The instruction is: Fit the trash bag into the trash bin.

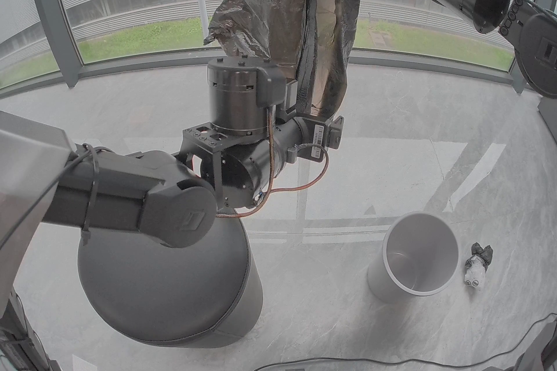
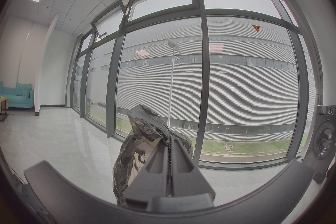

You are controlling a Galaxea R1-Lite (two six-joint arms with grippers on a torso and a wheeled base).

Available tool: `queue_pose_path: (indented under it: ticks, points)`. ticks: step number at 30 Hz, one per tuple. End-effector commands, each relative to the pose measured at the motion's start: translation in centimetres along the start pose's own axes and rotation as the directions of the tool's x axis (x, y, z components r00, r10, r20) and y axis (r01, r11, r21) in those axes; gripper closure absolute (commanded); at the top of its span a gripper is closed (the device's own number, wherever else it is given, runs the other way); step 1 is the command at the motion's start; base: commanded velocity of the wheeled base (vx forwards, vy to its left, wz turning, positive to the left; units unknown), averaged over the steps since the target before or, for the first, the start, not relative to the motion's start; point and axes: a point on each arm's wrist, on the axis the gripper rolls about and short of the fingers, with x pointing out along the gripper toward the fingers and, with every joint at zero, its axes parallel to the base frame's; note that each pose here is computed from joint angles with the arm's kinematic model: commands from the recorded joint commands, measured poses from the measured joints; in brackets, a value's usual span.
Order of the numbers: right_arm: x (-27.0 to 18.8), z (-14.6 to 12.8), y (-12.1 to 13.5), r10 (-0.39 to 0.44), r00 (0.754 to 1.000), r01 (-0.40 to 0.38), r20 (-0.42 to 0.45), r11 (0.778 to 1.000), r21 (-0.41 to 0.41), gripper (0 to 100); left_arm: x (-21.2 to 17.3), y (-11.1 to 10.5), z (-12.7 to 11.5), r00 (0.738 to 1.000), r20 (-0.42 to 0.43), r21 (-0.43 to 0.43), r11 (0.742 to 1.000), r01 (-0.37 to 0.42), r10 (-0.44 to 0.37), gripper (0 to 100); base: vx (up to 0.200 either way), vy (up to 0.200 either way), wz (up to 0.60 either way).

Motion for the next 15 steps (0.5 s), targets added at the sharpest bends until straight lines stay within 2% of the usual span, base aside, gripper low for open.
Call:
queue_pose_path:
  ticks: [1, 3, 8, 9, 11, 15]
  points:
    - [0.8, -0.1, 0.6, -0.002, 1.0, 0.002, 0.014, 1.0, 0.005, 100, 1.3, 0.2, -1.0, 0.999, -0.011, -0.001, 0.999, -0.037, 0.037, 0, 0.0, 0.0, 0.0]
    - [0.8, 0.2, 0.4, -0.011, 1.0, 0.011, 0.024, 1.0, 0.006, 100, 1.8, 1.2, -1.2, 0.996, -0.016, 0.003, 0.997, -0.083, 0.083, 0, 0.0, 0.0, 0.0]
    - [0.8, 0.5, 0.2, -0.018, 0.999, 0.017, 0.03, 1.0, 0.008, 100, 1.9, 2.4, -1.4, 0.993, -0.02, 0.004, 0.993, -0.118, 0.118, 0, 0.0, 0.0, 0.0]
    - [0.7, 1.0, 0.1, -0.018, 0.999, 0.018, 0.043, 1.0, 0.015, 100, 2.5, 3.5, -1.0, 0.989, 0.005, -0.001, 0.99, -0.144, 0.144, 0, 0.0, 0.0, 0.0]
    - [0.5, 1.3, 0.3, -0.011, 0.999, 0.01, 0.047, 1.0, 0.02, 100, 3.3, 3.9, -0.9, 0.987, 0.029, -0.008, 0.987, -0.159, 0.159, 0, 0.0, 0.0, 0.0]
    - [0.4, 1.7, 0.4, -0.007, 0.998, 0.006, 0.054, 1.0, 0.026, 100, 4.0, 3.9, -0.4, 0.984, 0.072, -0.02, 0.987, -0.161, 0.163, 0, 0.0, 0.0, 0.0]
